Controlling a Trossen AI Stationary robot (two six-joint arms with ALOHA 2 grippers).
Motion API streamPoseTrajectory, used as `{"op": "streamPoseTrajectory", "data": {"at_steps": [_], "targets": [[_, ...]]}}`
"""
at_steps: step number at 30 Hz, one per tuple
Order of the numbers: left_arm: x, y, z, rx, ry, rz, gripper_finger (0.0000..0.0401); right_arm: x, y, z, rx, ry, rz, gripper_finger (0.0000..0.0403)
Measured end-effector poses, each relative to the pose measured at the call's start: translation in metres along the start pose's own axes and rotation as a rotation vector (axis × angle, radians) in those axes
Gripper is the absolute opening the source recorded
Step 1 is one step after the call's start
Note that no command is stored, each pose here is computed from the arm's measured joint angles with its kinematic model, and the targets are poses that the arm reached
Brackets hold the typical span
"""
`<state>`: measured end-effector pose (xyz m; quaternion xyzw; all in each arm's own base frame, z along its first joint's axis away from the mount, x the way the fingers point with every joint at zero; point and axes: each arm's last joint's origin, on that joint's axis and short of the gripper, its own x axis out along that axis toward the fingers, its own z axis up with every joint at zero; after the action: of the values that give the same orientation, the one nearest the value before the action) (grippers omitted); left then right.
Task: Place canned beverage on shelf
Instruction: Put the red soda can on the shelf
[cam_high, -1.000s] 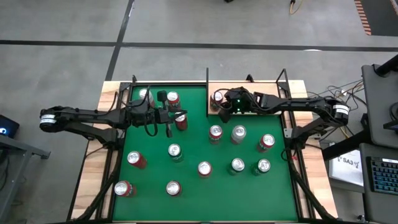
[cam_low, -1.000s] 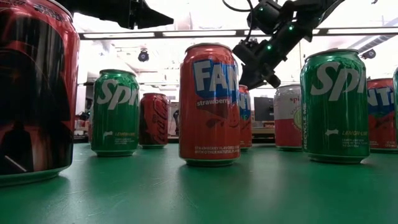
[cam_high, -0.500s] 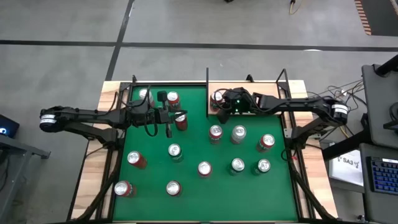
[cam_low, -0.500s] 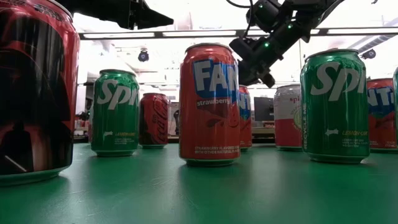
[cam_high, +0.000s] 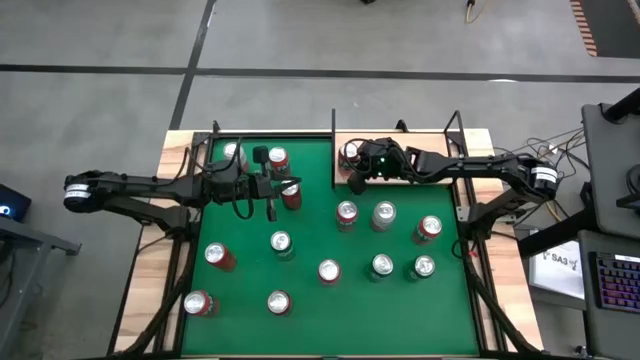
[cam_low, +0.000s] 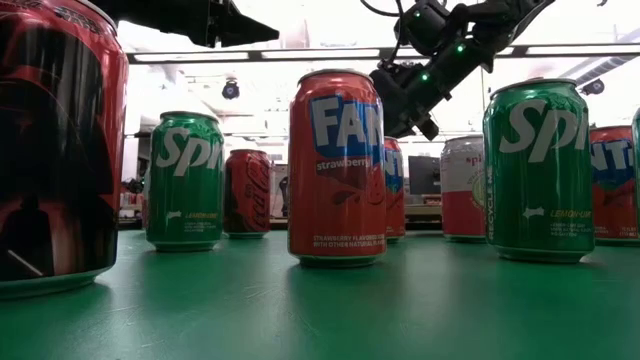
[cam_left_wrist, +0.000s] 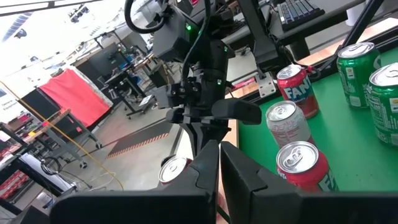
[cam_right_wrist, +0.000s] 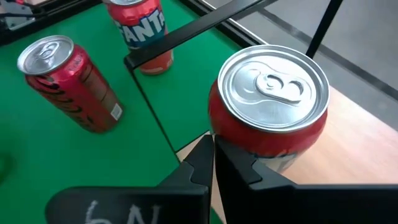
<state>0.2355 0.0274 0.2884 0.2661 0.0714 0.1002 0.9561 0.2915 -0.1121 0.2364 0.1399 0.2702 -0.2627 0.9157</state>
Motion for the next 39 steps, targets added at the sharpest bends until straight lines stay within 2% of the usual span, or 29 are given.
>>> {"op": "streamPoseTrajectory", "data": {"at_steps": [14, 39], "targets": [[0.000, 0.000, 0.000, 0.000, 0.000, 0.000, 0.0000, 0.003, -0.014, 0.003, -0.021, -0.003, -0.039, 0.0009], [0.000, 0.000, 0.000, 0.000, 0.000, 0.000, 0.0000, 0.014, -0.019, 0.001, -0.039, -0.009, -0.065, 0.0009]]}}
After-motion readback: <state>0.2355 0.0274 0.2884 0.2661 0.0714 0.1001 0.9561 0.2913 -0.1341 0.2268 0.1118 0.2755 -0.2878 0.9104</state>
